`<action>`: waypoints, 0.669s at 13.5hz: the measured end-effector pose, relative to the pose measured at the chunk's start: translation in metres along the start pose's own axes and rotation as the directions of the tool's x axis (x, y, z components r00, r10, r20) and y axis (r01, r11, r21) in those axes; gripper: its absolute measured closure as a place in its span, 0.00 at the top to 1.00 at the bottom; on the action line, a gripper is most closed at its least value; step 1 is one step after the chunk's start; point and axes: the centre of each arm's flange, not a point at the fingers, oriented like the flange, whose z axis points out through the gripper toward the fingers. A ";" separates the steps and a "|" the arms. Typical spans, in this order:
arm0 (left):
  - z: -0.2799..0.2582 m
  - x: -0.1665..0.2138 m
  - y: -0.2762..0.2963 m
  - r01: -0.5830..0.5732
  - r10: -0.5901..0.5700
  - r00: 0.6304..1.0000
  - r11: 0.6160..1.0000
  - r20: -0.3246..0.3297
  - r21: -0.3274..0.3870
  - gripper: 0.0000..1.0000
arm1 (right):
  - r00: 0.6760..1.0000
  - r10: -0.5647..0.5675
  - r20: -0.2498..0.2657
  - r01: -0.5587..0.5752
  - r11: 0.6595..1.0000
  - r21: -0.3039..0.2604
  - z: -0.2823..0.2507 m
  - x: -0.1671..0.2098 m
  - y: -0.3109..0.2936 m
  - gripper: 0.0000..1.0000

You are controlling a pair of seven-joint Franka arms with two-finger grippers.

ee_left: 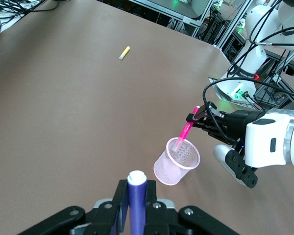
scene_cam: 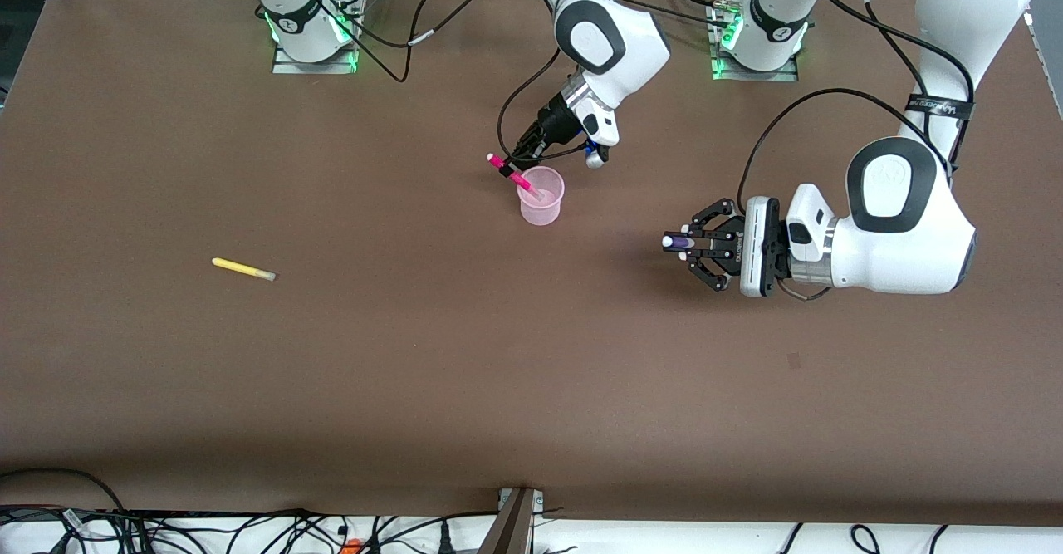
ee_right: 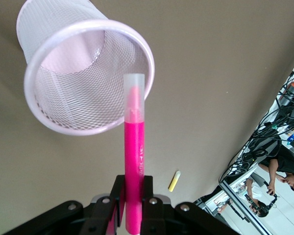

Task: Organize pens into pink holder with both arms
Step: 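Lower the pink marker into the pink cup and open the right gripper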

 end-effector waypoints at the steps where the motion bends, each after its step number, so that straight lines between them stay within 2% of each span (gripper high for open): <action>1: 0.000 0.000 0.000 0.000 0.000 1.000 1.000 -0.002 0.000 0.18 | 1.000 0.000 0.001 0.000 1.000 0.000 0.001 0.001 -0.001 0.17; 4: 0.000 0.001 0.000 0.004 -0.004 1.000 1.000 -0.014 0.000 0.18 | 1.000 0.004 0.002 -0.004 1.000 -0.001 0.002 0.001 0.000 0.21; 5: 0.000 0.001 0.000 0.004 -0.004 1.000 1.000 -0.015 0.000 0.18 | 1.000 0.006 0.002 -0.006 1.000 -0.001 0.002 0.001 0.000 0.27; 9: 0.000 0.001 0.000 0.004 -0.004 1.000 1.000 -0.015 0.000 0.18 | 1.000 0.021 0.006 -0.021 1.000 -0.004 -0.001 -0.001 0.010 0.67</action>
